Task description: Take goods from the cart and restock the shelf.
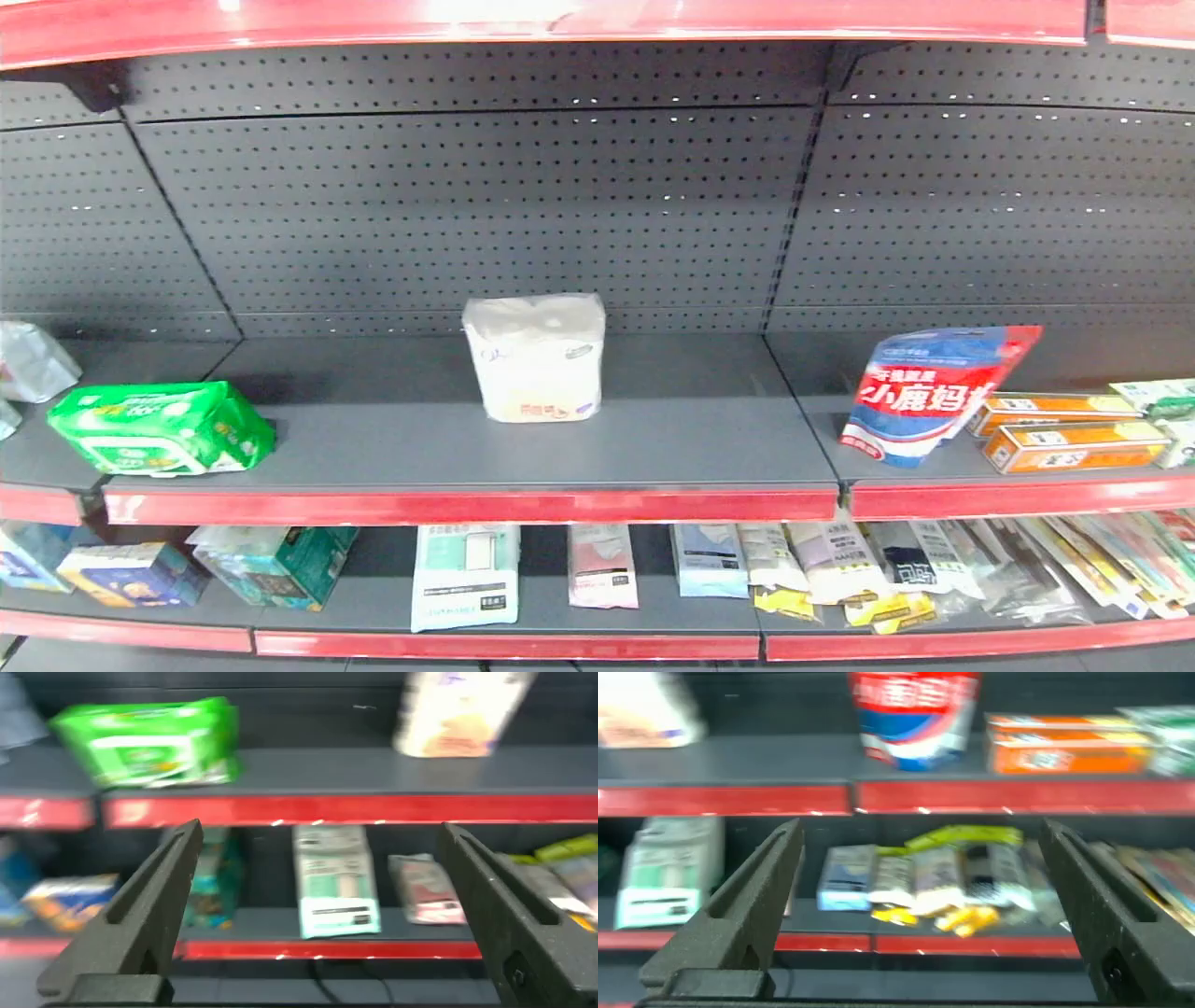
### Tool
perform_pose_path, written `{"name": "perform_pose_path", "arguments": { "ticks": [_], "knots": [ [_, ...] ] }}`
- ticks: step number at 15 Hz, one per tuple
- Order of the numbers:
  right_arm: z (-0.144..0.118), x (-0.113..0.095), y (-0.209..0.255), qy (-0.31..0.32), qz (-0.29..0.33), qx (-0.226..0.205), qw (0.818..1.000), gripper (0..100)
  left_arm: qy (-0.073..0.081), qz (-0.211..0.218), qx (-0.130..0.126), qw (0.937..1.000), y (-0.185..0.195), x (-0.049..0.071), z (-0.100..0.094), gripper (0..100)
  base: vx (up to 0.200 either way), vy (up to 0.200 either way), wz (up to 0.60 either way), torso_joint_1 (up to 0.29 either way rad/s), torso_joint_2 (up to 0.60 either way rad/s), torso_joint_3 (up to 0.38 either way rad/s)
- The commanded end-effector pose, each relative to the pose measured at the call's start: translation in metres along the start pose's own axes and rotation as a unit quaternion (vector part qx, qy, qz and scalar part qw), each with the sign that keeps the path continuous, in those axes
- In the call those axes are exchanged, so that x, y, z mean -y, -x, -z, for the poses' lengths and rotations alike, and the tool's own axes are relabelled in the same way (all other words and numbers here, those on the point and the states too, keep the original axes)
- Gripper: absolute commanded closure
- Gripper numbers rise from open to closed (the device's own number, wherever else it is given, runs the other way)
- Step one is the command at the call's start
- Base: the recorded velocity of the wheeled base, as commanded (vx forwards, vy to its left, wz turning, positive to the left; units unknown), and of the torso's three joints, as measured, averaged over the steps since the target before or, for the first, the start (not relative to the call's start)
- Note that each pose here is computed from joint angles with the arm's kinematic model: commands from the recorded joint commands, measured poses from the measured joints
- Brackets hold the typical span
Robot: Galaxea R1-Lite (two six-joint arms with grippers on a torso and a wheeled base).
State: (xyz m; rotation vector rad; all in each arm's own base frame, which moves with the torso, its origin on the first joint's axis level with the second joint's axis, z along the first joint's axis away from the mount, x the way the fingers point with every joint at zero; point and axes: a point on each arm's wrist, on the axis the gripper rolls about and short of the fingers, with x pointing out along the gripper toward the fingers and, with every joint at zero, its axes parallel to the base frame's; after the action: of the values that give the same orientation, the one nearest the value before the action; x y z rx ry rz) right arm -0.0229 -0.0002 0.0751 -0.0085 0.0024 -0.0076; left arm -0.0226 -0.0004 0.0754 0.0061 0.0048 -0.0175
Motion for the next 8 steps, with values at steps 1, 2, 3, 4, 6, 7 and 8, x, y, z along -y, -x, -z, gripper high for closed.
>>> {"name": "perform_pose_path", "arguments": {
  "ticks": [1, 2, 3, 4, 6, 7, 8],
  "knots": [
    [0.0000, 0.0000, -0.0001, 0.000, -0.001, 0.000, 1.000, 0, 0.000, 0.000, 0.000, 1.0000, 0.0000, 0.0000, 0.0000, 0, 0.000, 0.000, -0.60, 0.022, 0.01, 0.002],
    [0.0000, 0.0000, -0.0001, 0.000, 0.000, 0.000, 1.000, 0, 0.000, 0.000, 0.000, 1.0000, 0.0000, 0.0000, 0.0000, 0, 0.000, 0.000, -0.60, -0.007, 0.00, 0.002],
    [0.0000, 0.0000, -0.0001, 0.000, -0.001, 0.000, 1.000, 0, 0.000, 0.000, 0.000, 1.0000, 0.0000, 0.0000, 0.0000, 0, 0.000, 0.000, -0.60, 0.002, 0.00, 0.002],
    [0.0000, 0.0000, -0.0001, 0.000, -0.001, 0.000, 1.000, 0, 0.000, 0.000, 0.000, 1.0000, 0.0000, 0.0000, 0.0000, 0, 0.000, 0.000, -0.60, -0.002, 0.00, 0.002],
    [0.0000, 0.0000, -0.0001, 0.000, -0.001, 0.000, 1.000, 0, -0.001, 0.000, 0.000, 1.0000, 0.0000, 0.0000, 0.0000, 0, 0.000, 0.000, -0.60, 0.005, 0.00, 0.005],
    [0.0000, 0.0000, -0.0001, 0.000, -0.001, 0.000, 1.000, 0, -0.001, 0.000, -0.001, 1.0000, -0.0001, 0.0000, 0.0000, 0, 0.000, 0.000, -0.60, 0.002, 0.00, 0.002],
    [0.0000, 0.0000, -0.0001, 0.000, -0.001, 0.000, 1.000, 0, -0.001, 0.000, -0.001, 1.0000, -0.0001, 0.0000, 0.0000, 0, 0.000, 0.000, -0.60, 0.007, 0.00, -0.002]
  ]
}}
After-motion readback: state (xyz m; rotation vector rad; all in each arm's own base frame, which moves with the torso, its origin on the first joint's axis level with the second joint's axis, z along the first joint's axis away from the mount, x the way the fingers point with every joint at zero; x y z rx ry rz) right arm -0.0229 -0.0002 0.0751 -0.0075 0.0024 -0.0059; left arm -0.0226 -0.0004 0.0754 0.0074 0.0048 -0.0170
